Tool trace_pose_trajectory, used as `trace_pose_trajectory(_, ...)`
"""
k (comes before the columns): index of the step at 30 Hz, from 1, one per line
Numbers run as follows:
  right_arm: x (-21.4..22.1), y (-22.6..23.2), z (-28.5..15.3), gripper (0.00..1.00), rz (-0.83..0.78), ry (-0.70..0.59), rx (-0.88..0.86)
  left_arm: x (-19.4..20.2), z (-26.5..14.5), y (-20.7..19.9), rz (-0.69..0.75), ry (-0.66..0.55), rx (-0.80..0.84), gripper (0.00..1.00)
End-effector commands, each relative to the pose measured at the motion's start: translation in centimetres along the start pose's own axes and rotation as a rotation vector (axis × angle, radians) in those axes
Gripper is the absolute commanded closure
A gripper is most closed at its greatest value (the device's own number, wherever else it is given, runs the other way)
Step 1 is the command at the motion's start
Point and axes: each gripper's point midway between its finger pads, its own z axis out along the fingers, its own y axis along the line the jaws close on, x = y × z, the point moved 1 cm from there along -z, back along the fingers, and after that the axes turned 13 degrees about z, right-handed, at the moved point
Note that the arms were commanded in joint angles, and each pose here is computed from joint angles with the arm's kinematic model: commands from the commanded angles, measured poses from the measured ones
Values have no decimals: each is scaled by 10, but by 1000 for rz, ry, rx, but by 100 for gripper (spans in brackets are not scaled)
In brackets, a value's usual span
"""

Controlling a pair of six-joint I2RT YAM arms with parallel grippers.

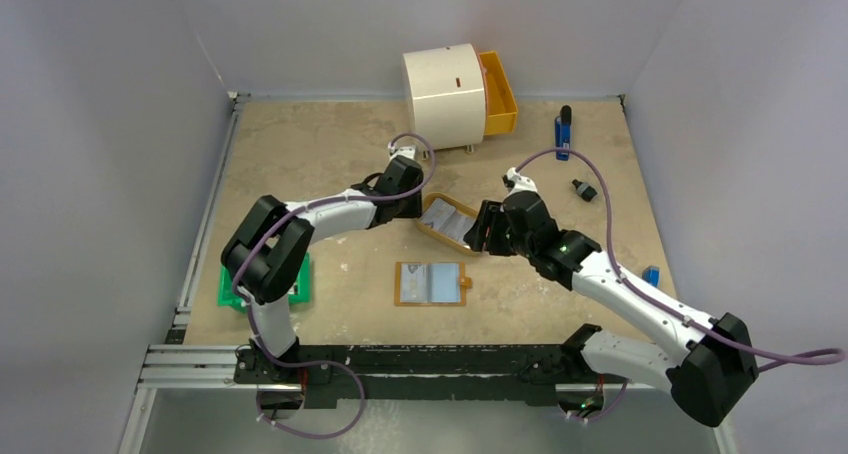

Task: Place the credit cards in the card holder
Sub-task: Adjust the storage box at the center of the board.

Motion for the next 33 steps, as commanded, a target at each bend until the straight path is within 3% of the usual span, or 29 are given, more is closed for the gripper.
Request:
trace_pose_trajectory(1,-20,26,0,44,86,-59,-50,-11,-4,-7,-64,-58,27,73)
trace_pose_trajectory(16,-34,40,67,46,310,6,-52,4,-33,2,-221,-122,-58,100)
trace_pose_trajectory(33,-31,24,125,48,257,136,64,17,-39,-8,-461,-129,-149,100)
